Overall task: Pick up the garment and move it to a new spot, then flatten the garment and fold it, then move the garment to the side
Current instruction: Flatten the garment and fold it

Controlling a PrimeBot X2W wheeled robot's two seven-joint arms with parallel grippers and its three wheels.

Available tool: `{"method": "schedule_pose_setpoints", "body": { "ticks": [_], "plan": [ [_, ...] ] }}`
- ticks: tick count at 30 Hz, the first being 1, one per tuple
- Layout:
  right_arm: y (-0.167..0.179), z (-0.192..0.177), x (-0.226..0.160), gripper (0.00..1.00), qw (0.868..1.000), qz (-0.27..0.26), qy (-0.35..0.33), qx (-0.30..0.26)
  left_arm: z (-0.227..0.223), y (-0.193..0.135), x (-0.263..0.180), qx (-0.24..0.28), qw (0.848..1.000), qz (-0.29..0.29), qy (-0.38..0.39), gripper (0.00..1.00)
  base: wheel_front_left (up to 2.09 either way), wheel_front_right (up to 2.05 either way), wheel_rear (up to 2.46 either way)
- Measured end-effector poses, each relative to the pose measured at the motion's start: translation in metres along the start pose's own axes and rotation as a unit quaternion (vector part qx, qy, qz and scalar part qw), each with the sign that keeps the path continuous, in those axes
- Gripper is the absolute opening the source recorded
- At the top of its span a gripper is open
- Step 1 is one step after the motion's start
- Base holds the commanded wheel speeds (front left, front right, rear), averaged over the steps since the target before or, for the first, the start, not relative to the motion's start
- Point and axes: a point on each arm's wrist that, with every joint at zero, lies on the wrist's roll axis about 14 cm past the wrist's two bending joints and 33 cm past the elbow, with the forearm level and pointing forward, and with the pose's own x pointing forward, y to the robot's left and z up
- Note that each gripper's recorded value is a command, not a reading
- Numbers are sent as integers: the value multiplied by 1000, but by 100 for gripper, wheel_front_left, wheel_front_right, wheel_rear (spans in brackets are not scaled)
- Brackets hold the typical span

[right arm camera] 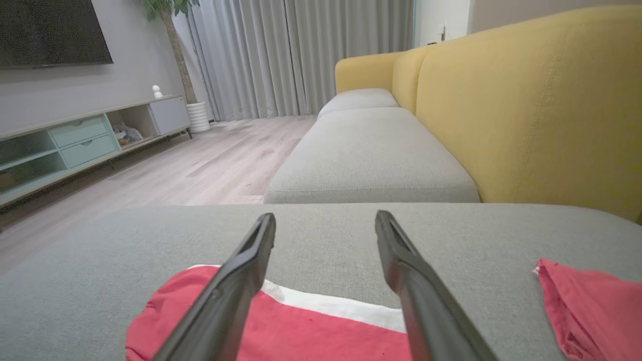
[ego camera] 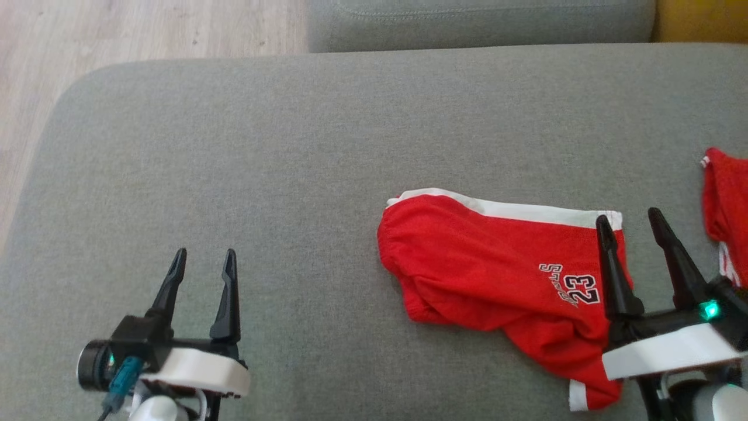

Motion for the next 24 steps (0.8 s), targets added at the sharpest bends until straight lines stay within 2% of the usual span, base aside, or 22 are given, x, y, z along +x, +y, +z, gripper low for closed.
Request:
{"method": "schedule_pose_setpoints", "body": {
  "ticks": [3, 18, 21, 24],
  "plan": [
    [2, 9, -4, 100, 1000, 1, -9, -1, -1, -1, -4, 0, 1000, 1, 3, 100, 0, 0, 0],
    [6, 2, -9, 100, 1000, 0, 10, 7, -8, -3, -4, 0, 1000, 1, 19, 100, 0, 0, 0],
    [5, -3, -7, 100, 1000, -1, 17, 8, -8, -24, 4, -5, 999, -35, 32, 100, 0, 0, 0],
    [3, -9, -3, 100, 1000, -2, 28, 13, -3, -70, 21, -18, 993, -107, 44, 100, 0, 0, 0]
  ]
}}
